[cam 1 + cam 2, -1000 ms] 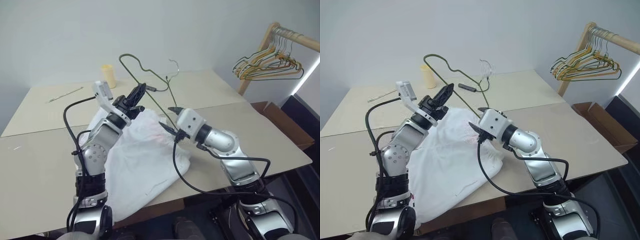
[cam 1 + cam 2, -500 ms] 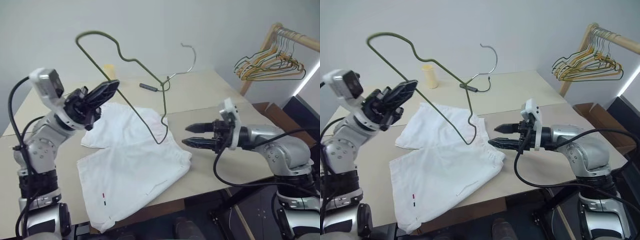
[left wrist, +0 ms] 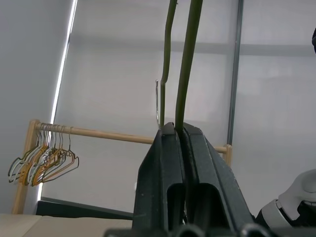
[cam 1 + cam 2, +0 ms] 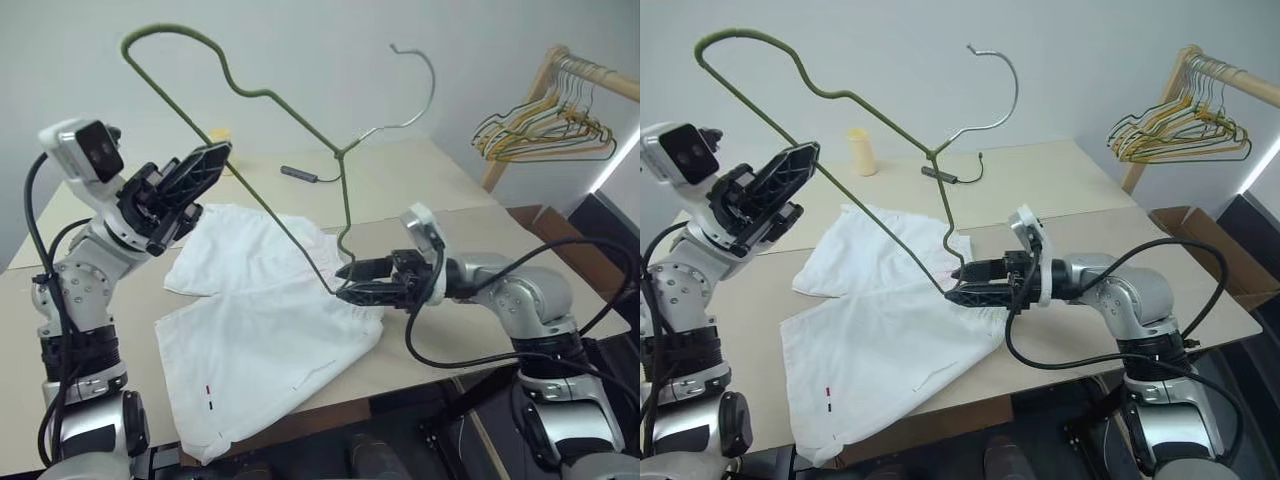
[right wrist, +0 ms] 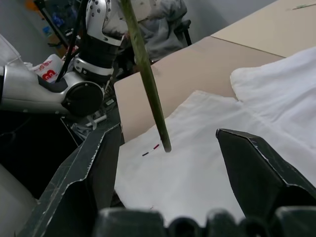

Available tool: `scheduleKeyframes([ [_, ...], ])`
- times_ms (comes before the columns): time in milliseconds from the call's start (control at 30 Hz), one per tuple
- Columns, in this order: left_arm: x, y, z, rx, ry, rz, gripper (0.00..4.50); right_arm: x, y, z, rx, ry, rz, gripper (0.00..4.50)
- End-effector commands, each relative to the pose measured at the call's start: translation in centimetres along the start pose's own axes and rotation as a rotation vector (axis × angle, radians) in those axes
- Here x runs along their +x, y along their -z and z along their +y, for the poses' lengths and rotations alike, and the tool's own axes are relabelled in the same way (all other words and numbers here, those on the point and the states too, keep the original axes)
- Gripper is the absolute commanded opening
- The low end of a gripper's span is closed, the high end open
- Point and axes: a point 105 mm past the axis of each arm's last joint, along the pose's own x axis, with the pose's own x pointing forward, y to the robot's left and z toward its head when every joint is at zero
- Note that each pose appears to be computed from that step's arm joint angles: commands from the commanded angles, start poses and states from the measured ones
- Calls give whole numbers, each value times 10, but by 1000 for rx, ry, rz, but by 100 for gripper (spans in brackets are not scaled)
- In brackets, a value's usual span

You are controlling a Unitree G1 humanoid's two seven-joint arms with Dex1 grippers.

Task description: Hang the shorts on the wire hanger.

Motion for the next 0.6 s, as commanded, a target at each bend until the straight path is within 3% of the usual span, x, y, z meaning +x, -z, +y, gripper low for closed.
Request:
scheduleKeyframes([
  [33,7,-5,-4,37,28,-1,0,1,-15,10,-53,-36,-24,367],
  [500,9,1,-2,36,24,-5,0,11,-18,16,-94,-76,-1,367],
  [600,9,3,-3,34,25,-7,0,13,-17,18,-96,-90,3,308],
])
